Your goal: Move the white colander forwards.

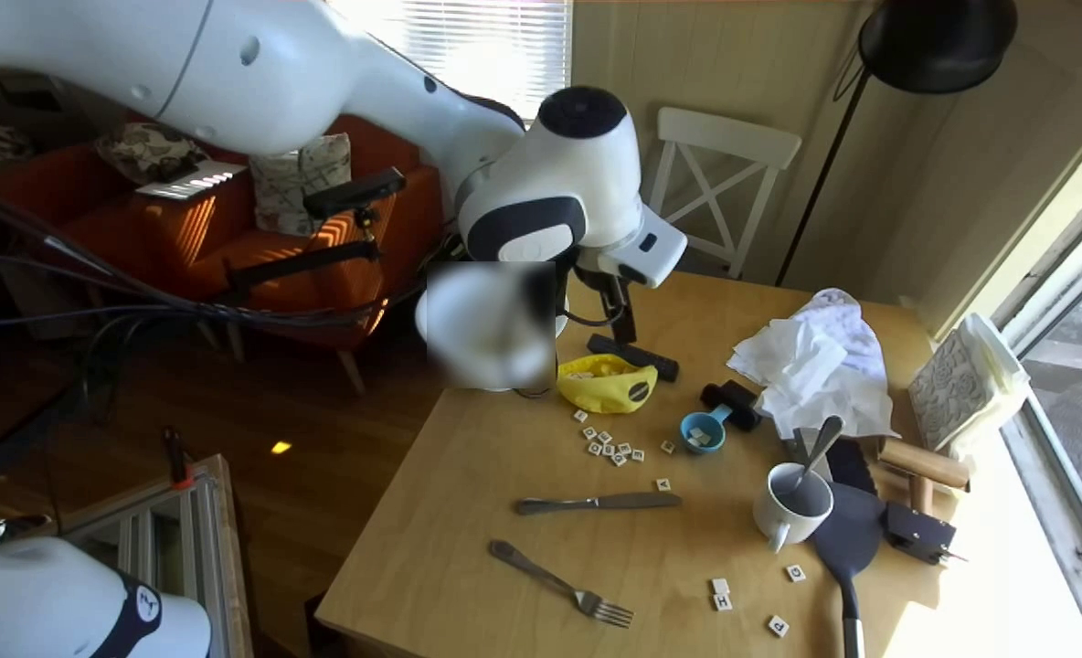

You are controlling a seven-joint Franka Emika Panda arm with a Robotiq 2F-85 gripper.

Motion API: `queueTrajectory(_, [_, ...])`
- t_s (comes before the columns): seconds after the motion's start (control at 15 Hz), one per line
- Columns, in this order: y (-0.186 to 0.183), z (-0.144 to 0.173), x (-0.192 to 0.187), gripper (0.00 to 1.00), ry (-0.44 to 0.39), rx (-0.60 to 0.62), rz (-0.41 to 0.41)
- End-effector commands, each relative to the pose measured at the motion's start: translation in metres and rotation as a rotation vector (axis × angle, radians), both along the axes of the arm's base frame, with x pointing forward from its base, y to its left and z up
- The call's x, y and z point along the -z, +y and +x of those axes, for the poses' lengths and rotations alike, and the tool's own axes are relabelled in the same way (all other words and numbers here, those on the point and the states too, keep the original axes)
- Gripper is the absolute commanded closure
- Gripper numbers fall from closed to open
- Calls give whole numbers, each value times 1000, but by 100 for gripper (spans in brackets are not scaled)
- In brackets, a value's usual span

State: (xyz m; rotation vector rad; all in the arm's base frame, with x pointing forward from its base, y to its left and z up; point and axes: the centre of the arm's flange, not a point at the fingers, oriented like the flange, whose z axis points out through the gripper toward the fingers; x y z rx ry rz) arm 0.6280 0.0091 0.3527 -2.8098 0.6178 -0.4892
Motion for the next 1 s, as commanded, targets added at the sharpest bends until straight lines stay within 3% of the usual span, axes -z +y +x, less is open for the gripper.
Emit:
queueTrajectory(0.0, [19,-13,-60,0,-18,115,-161])
queueTrajectory(0.2, [20,-28,-110,0,30,98,-322])
queueTrajectory(0.4, [26,-52,-145,0,164,-24,-413])
queueTrajectory(0.6, [31,-85,-173,0,262,-176,-407])
queueTrajectory(0.67, [33,-63,-144,0,222,-94,-400])
queueTrajectory(0.93, [37,-86,-178,0,236,-157,-401])
